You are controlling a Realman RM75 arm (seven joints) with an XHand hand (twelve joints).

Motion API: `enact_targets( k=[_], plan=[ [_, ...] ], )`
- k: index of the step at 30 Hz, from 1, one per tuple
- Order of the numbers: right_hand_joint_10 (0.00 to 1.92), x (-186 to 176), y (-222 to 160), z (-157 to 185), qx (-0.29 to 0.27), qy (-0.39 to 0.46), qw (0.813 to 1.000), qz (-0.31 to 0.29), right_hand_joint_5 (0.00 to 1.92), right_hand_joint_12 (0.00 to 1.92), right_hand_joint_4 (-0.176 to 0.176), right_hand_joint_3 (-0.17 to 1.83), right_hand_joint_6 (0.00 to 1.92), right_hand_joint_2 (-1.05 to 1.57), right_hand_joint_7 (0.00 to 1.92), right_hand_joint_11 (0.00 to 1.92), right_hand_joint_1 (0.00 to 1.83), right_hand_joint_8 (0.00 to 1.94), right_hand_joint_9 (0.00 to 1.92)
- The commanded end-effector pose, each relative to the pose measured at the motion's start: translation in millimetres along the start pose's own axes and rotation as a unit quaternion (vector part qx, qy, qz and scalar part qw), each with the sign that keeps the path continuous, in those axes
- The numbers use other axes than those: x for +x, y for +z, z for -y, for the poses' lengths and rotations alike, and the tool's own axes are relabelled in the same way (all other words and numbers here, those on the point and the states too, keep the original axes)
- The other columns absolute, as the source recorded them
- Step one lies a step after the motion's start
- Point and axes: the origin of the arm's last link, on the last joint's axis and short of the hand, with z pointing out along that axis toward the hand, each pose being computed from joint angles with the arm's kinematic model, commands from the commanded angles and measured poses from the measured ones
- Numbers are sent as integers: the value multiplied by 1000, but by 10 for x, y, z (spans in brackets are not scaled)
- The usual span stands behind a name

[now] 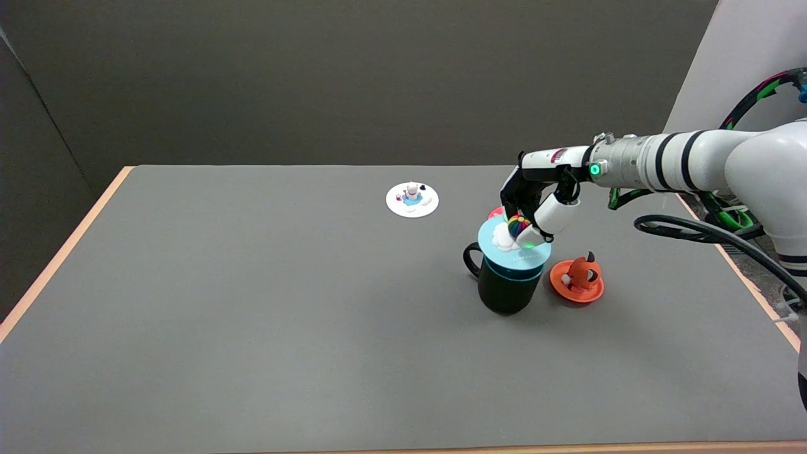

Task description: Place the cup lid with blue sky onto the cup.

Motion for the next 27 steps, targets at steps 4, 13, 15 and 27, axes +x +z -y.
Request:
enact_targets(
  k=[4,13,15,27],
  plan=[
    [1273,-69,-5,41,22,18,1000,13,763,952,22,378,1340,1032,848,378,1168,1362,637],
    [1297,-142,0,-6,17,24,999,22,762,973,21,370,1338,1038,845,371,1164,1365,615],
    [1278,-165,3,-18,15,24,999,23,757,964,20,369,1342,1042,839,371,1165,1373,628],
    [1297,-151,13,-21,16,20,1000,16,754,1000,19,357,1340,1048,837,356,1163,1381,614]
  ],
)
